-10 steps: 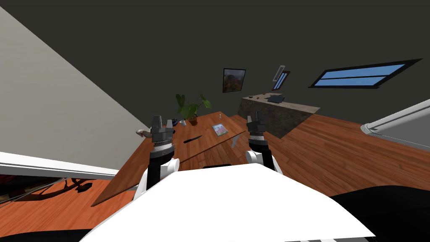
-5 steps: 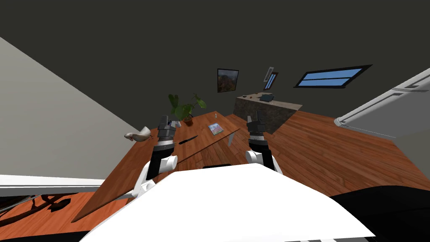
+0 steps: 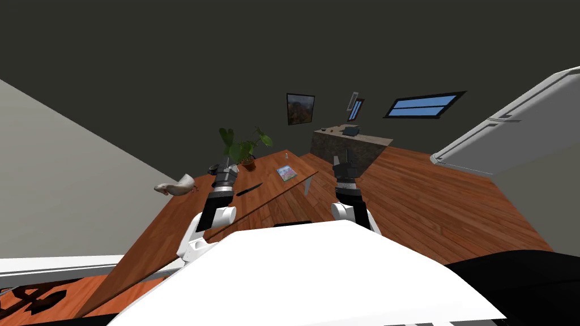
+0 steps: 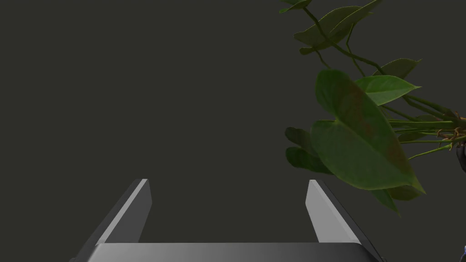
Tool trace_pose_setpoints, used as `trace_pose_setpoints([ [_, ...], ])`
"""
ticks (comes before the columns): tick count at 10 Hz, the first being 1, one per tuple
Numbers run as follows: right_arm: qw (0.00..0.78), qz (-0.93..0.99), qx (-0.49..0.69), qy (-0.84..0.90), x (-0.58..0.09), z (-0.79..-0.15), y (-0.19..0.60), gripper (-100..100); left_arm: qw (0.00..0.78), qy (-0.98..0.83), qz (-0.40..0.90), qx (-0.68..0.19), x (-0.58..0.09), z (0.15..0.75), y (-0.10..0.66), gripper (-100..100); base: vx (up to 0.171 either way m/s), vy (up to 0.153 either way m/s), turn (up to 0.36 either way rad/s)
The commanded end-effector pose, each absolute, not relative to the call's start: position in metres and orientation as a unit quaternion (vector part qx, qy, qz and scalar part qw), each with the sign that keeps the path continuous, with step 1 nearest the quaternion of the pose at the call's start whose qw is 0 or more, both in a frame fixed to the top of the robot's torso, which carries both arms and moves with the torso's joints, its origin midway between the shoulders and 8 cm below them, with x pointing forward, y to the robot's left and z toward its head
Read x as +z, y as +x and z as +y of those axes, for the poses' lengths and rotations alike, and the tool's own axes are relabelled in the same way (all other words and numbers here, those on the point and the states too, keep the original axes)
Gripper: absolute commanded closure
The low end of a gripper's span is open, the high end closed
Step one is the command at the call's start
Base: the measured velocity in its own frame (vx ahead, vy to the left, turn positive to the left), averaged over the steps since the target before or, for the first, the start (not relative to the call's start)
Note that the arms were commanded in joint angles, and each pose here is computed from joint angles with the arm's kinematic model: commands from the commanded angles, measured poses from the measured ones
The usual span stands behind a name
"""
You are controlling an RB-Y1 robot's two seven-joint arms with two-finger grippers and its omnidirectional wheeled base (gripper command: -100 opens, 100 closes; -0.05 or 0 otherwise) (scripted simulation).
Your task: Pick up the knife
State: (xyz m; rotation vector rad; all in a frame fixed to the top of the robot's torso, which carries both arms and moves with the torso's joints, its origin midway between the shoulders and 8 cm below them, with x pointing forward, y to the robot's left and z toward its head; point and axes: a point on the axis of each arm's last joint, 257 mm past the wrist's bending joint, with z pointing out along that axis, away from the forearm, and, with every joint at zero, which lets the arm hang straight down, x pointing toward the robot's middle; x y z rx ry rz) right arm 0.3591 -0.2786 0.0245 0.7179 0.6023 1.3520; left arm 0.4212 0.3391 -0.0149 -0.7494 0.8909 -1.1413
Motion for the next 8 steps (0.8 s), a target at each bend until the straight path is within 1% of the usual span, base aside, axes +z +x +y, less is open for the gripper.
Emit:
trace_pose_setpoints([
  [1, 0.68, 0.268, 0.602, 0.32, 0.024, -0.279, 0.359, 0, 0.678, -0.352, 0.406, -0.503, -0.027, 0.347, 0.431, -100, -0.027, -0.031, -0.072],
  [7, 0.68, 0.268, 0.602, 0.32, 0.024, -0.279, 0.359, 0, 0.638, -0.433, 0.429, -0.471, -0.075, 0.393, 0.465, -100, -0.029, -0.025, -0.115],
  [8, 0.68, 0.268, 0.602, 0.32, 0.024, -0.279, 0.359, 0, 0.627, -0.455, 0.43, -0.464, -0.086, 0.408, 0.473, -100, -0.033, -0.025, -0.156],
])
